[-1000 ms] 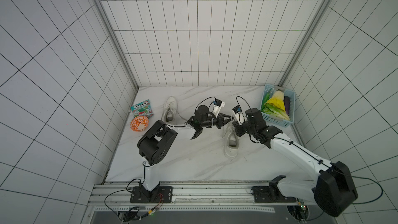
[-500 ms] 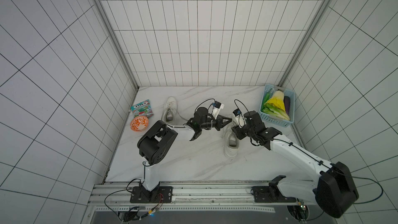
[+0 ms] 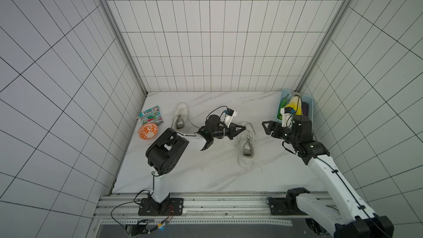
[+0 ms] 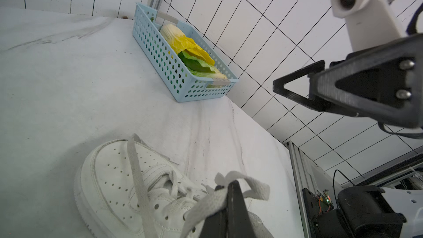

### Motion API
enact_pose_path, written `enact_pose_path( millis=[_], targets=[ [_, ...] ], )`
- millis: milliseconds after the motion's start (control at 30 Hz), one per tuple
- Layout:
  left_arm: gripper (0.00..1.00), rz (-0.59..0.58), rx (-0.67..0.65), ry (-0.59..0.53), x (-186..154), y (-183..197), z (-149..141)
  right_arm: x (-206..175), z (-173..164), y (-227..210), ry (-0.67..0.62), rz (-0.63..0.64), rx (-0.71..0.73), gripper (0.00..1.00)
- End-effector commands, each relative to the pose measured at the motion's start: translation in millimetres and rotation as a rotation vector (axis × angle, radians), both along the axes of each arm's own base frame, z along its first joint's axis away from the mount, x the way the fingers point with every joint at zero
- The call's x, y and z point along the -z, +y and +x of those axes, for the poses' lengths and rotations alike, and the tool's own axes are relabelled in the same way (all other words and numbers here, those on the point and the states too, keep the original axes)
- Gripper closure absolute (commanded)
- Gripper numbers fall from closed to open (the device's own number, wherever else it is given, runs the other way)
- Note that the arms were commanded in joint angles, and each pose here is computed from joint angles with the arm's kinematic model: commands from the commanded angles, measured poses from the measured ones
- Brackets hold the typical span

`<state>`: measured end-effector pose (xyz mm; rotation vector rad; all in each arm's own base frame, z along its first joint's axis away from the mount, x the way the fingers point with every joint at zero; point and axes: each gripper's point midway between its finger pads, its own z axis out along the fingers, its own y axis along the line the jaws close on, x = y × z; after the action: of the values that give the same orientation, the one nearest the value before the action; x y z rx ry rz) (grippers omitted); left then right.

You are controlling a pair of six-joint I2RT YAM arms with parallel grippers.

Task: Tie the shoes
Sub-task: Cross the shoelace with the shoelace.

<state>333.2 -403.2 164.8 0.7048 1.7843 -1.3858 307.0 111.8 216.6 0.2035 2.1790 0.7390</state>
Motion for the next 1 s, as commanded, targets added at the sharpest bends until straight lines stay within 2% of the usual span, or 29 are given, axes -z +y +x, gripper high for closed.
enact_pose_path(
  millis=[0,100,167,400,967],
  targets=[
    [1.0,-0.022,-0.003,-0.049,-10.3,3.9,-1.0,37.9,-7.3,-2.6,0.329,0.365,0.219,0.23],
    [1.0,-0.022,-0.001,-0.048,-8.6,4.5,-1.9,60.2,-5.7,0.2,0.509,0.506,0.324,0.29],
    [1.0,-0.019,-0.002,-0.045,-7.0,4.9,-1.9,68.2,-2.0,5.5,0.588,0.552,0.348,0.3],
    [1.0,-0.022,0.004,-0.046,-7.5,4.0,-2.9,101.3,0.6,15.3,0.831,0.564,0.441,0.31],
    [1.0,-0.029,0.008,-0.045,-10.1,3.0,-2.3,130.5,4.3,54.6,1.016,0.465,0.398,0.41]
  ],
)
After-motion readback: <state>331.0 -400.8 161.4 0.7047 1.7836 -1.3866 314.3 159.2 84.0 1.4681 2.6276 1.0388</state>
